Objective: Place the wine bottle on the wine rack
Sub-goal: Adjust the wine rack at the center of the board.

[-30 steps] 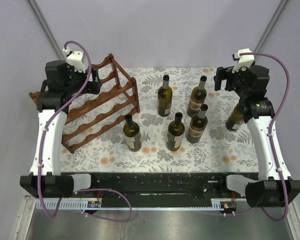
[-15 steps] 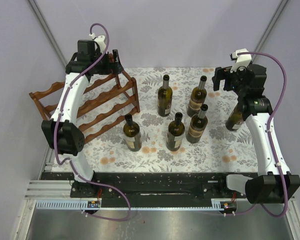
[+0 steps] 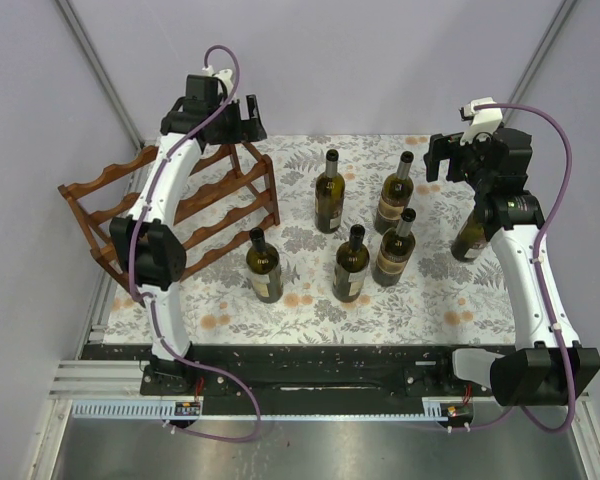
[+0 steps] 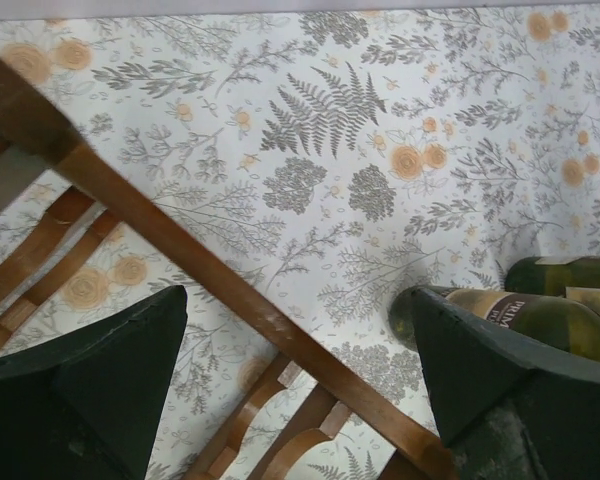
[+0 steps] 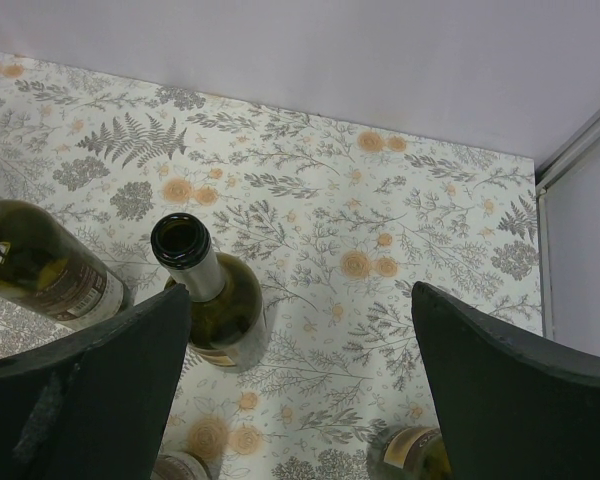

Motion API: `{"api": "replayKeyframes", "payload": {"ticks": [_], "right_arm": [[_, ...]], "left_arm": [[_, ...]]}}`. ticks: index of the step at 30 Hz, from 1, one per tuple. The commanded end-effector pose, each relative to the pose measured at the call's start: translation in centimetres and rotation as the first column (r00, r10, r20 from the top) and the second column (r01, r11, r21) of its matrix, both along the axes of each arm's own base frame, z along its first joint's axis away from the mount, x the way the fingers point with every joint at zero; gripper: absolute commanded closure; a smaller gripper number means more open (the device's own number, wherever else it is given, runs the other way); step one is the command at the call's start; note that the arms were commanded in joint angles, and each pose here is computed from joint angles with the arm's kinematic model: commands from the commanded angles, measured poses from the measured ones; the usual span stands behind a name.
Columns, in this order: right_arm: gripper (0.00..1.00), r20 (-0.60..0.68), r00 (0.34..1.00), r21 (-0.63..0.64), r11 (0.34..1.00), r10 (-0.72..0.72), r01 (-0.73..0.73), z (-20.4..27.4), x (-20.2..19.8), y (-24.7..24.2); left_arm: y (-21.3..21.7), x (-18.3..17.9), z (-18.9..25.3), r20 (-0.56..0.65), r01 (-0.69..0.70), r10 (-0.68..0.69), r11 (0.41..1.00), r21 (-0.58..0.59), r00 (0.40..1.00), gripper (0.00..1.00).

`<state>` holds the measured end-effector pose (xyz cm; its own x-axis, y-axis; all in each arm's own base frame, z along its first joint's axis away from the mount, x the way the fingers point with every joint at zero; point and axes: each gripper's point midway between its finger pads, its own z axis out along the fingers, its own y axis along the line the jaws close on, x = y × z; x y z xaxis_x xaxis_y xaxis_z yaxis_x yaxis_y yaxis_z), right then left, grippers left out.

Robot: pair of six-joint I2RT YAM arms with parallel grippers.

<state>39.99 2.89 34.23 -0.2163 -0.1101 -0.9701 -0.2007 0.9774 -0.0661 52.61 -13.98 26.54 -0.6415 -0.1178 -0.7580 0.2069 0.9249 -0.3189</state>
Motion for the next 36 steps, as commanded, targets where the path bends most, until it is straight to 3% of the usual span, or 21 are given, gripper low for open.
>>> {"api": "replayKeyframes", "payload": {"ticks": [1, 9, 13, 17, 19, 26, 36], "right_arm": [[0.00, 0.042, 0.999, 0.011, 1.000, -0.016, 0.015, 1.3, 0.2, -0.2], [0.01, 0.041, 0.999, 0.014, 1.000, -0.018, 0.017, 1.2, 0.0, -0.2], [0.01, 0.040, 0.999, 0.011, 1.000, -0.025, 0.025, 1.0, 0.0, -0.3], [0.00, 0.039, 0.999, 0.015, 1.000, -0.026, 0.025, 0.9, 0.0, -0.3], [0.01, 0.044, 0.999, 0.015, 0.999, -0.029, 0.028, 1.0, 0.0, -0.3], [0.00, 0.043, 0.998, 0.009, 0.999, -0.038, 0.038, 0.9, -0.2, -0.6], [0.00, 0.035, 0.998, 0.001, 0.999, -0.043, 0.043, 0.3, -0.3, -0.7]], "left_arm": [[-1.5, 0.8, 1.7, 0.038, 0.011, -0.009, 0.998, -0.054, 0.999, 0.06], [-2.1, 1.5, 0.6, 0.027, 0.018, -0.017, 0.999, -0.049, 0.999, 0.14], [-3.2, 1.8, 0.6, 0.042, 0.057, -0.055, 0.997, -0.051, 0.998, 0.26], [-4.6, 2.3, 0.8, 0.062, 0.110, -0.106, 0.992, -0.060, 0.992, 0.57], [-5.4, 2.4, 0.7, 0.071, 0.136, -0.132, 0.989, -0.053, 0.989, 0.63], [-6.5, 3.7, 1.2, 0.129, 0.136, -0.134, 0.991, -0.003, 0.983, 0.60], [-8.8, 3.2, -0.4, 0.064, 0.091, -0.086, 0.991, -0.093, 0.994, 0.51]]}}
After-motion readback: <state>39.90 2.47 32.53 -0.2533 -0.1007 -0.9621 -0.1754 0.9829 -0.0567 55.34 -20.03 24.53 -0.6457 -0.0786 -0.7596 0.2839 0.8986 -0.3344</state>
